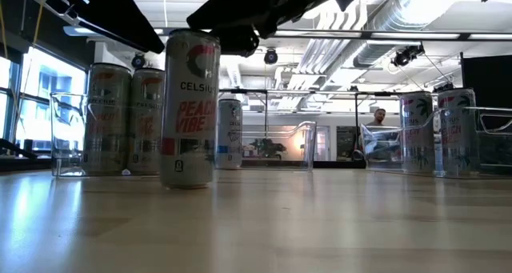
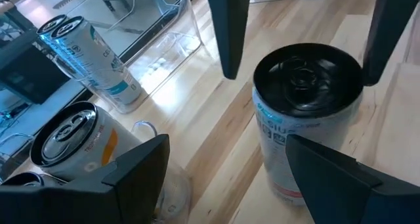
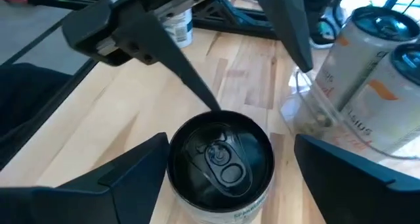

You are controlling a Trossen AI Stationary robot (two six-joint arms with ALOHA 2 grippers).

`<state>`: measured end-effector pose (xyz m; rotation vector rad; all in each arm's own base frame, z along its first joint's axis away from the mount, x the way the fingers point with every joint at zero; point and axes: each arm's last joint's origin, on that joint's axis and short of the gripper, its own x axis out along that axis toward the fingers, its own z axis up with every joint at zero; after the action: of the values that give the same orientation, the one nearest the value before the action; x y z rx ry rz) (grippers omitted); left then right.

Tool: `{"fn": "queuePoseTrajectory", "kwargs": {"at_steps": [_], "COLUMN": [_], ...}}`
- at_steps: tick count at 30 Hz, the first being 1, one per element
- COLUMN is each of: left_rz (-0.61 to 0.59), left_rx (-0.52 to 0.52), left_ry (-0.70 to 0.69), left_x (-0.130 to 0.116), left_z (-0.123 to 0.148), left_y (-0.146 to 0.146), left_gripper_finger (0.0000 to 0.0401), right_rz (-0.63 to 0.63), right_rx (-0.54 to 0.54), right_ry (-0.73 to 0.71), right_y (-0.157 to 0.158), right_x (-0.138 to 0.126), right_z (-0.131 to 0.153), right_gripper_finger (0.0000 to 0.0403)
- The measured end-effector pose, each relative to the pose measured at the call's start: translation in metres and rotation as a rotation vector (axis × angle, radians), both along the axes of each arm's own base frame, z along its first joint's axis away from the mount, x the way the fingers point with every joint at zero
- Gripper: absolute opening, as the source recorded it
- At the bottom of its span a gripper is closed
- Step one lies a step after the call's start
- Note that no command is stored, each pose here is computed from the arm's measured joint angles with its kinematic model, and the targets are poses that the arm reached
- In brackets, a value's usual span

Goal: Sort soda cans
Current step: Put the white/pink soda can into the right transparent bin

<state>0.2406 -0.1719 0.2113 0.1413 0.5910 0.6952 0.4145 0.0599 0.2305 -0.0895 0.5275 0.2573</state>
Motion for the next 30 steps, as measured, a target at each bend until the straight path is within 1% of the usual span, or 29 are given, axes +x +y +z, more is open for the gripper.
{"fn": "queuePoseTrajectory", "kwargs": {"at_steps": [5,8,10,12,17,22,26,30], "left_rz": [0.000,0.000,0.000,0.001,0.001,0.005,0.006,0.005], "left_rx": [-0.003,-0.002,-0.003,-0.003,-0.005,-0.001,0.006,0.006], "left_ry": [-0.003,-0.005,-0.007,-0.007,-0.011,-0.023,-0.030,-0.030], "left_x": [0.000,0.000,0.000,0.000,0.001,0.001,0.001,0.001], "left_z": [0.000,0.000,0.000,0.000,0.000,0.001,0.001,0.001], "left_y": [0.000,0.000,0.000,0.000,0.000,0.000,0.000,-0.001], "left_gripper_finger": [0.0300,0.0300,0.0300,0.0300,0.0300,0.0300,0.0300,0.0300], "right_rz": [-0.023,-0.040,-0.074,-0.085,-0.035,-0.026,-0.030,-0.037], "right_rx": [-0.034,-0.062,-0.085,-0.084,-0.057,-0.060,-0.055,-0.049], "right_ry": [0.024,-0.007,-0.042,-0.047,-0.050,-0.022,-0.025,-0.040], "right_y": [0.006,0.007,0.007,0.006,0.008,0.010,0.010,0.011], "right_x": [-0.002,-0.001,0.000,0.001,0.002,0.006,0.009,0.009], "right_z": [-0.004,-0.003,0.002,0.002,0.001,-0.013,-0.018,-0.017], "right_gripper_finger": [0.0329,0.0329,0.0329,0.0329,0.0329,0.0325,0.0306,0.0262]}}
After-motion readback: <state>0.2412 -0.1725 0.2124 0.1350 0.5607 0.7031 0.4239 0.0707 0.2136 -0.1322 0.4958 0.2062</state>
